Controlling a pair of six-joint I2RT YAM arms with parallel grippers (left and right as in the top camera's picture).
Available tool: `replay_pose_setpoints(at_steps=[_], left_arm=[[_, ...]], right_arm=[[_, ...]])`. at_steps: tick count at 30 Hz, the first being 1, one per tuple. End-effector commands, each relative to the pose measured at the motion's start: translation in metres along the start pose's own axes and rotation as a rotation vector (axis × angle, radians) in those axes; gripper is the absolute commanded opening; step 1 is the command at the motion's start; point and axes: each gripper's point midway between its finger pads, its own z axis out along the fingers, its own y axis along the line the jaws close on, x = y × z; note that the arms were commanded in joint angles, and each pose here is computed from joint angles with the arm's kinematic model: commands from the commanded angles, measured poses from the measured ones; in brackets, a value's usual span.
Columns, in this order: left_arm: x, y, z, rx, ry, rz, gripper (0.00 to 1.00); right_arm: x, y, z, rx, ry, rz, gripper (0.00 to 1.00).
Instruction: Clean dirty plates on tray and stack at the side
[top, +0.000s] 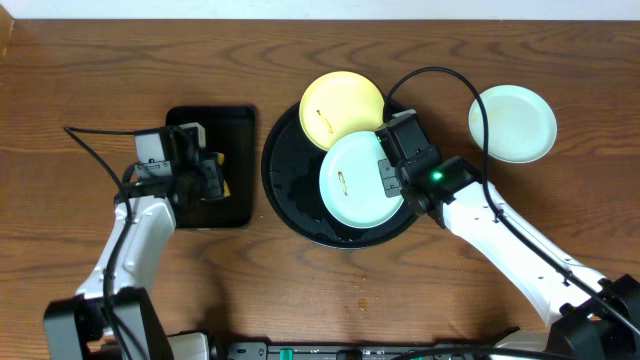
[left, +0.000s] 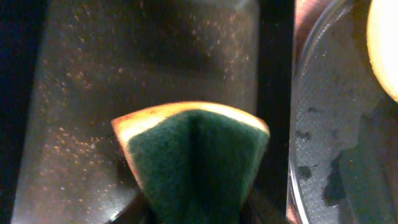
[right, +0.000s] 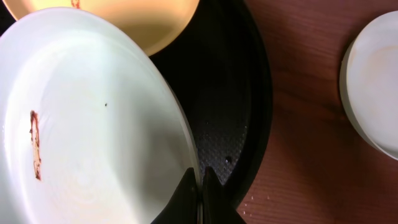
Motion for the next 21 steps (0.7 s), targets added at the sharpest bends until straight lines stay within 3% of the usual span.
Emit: replay_pose_setpoints(at_steps=[1, 3, 10, 15, 21], left_arm=[[0.007, 0.010, 0.014, -0.034, 0.038, -0.010, 0.59], [0.006, 0.013, 0.020, -0.039, 0.034, -0.010, 0.66], [-0.005, 0.022, 0.021, -0.096, -0.010, 0.000, 0.71], [0.009, 0.036, 0.019, -0.172, 0.044, -0.011, 0.70], [0.032, 0.036, 0.017, -0.178, 0.134, -0.054, 0.62]], right_arm=[[-0.002, 0.003, -0.001, -0.005, -0.007, 0.019, 0.01], [-0.003, 0.003, -0.001, -0.006, -0.009, 0.019, 0.01], [-0.002, 0.004, -0.001, -0.006, -0.008, 0.018, 0.01], [-0.003, 0.004, -0.001, -0.006, -0.009, 0.019, 0.01], [-0.002, 0.004, -0.001, -0.006, -0.008, 0.019, 0.01]])
